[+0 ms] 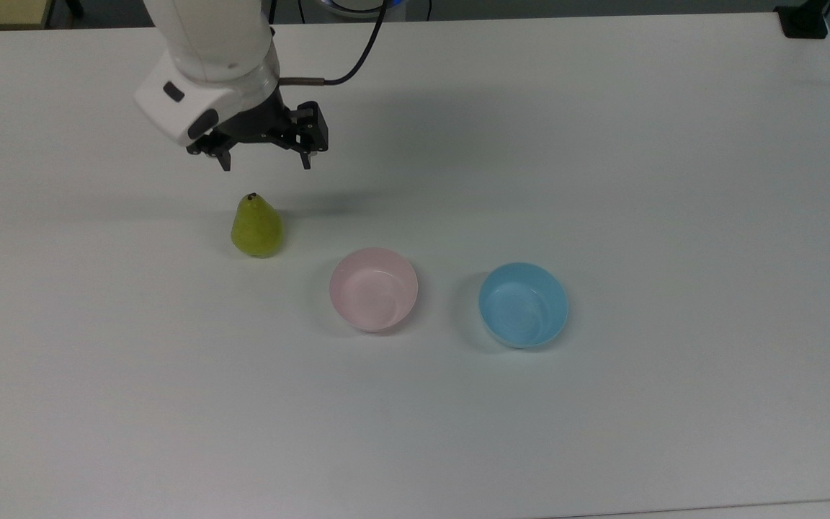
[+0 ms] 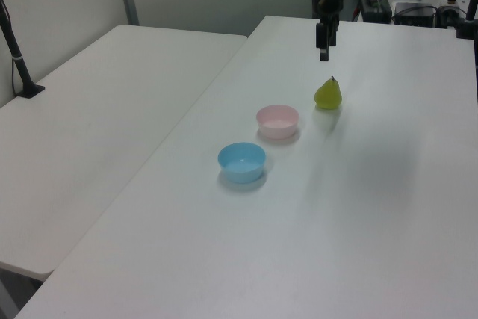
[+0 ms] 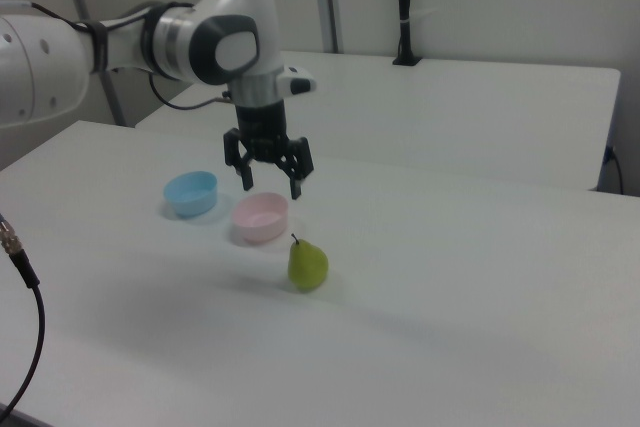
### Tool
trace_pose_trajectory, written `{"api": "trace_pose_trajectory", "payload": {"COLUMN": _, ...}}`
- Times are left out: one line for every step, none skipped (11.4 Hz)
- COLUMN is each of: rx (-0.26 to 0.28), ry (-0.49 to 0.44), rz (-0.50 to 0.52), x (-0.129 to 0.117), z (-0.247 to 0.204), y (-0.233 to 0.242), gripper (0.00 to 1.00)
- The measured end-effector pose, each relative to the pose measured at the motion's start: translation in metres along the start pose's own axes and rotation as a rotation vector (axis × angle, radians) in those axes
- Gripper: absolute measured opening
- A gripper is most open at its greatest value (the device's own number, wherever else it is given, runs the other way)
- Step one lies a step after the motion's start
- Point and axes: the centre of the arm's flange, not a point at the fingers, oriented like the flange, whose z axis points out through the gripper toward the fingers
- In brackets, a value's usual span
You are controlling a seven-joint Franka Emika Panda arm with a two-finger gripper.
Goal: Place the pear in the bowl
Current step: 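Close the gripper around the green pear and lift it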
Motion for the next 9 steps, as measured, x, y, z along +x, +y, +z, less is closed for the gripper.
{"api": "trace_pose_trajectory", "payload": {"rx": 0.003, "ry": -0.021, "rz": -0.012, "x": 0.0, "z": 0.013, "y": 0.011, "gripper": 1.0}}
{"api": "trace_pose_trajectory", "payload": {"rx": 0.002, "ry": -0.026, "rz": -0.026, "x": 0.002, "z": 0.026, "y": 0.023, "gripper": 1.0}}
{"api": "trace_pose_trajectory", "payload": {"rx": -0.003, "ry": -0.031, "rz": -0.035, "x": 0.007, "z": 0.044, "y": 0.032, "gripper": 1.0}}
{"api": "trace_pose_trajectory", "payload": {"rx": -0.014, "ry": -0.049, "rz": -0.043, "x": 0.011, "z": 0.062, "y": 0.035, "gripper": 1.0}}
{"api": "trace_pose_trajectory", "payload": {"rx": -0.025, "ry": -0.076, "rz": -0.05, "x": 0.015, "z": 0.081, "y": 0.035, "gripper": 1.0}}
{"api": "trace_pose_trajectory", "payload": {"rx": -0.037, "ry": -0.091, "rz": -0.056, "x": 0.02, "z": 0.098, "y": 0.035, "gripper": 1.0}}
{"api": "trace_pose_trajectory", "payload": {"rx": -0.045, "ry": -0.097, "rz": -0.06, "x": 0.024, "z": 0.113, "y": 0.036, "gripper": 1.0}}
{"api": "trace_pose_trajectory", "payload": {"rx": -0.05, "ry": -0.106, "rz": -0.064, "x": 0.027, "z": 0.124, "y": 0.035, "gripper": 1.0}}
{"api": "trace_pose_trajectory", "payload": {"rx": -0.06, "ry": -0.112, "rz": -0.069, "x": 0.03, "z": 0.134, "y": 0.035, "gripper": 1.0}}
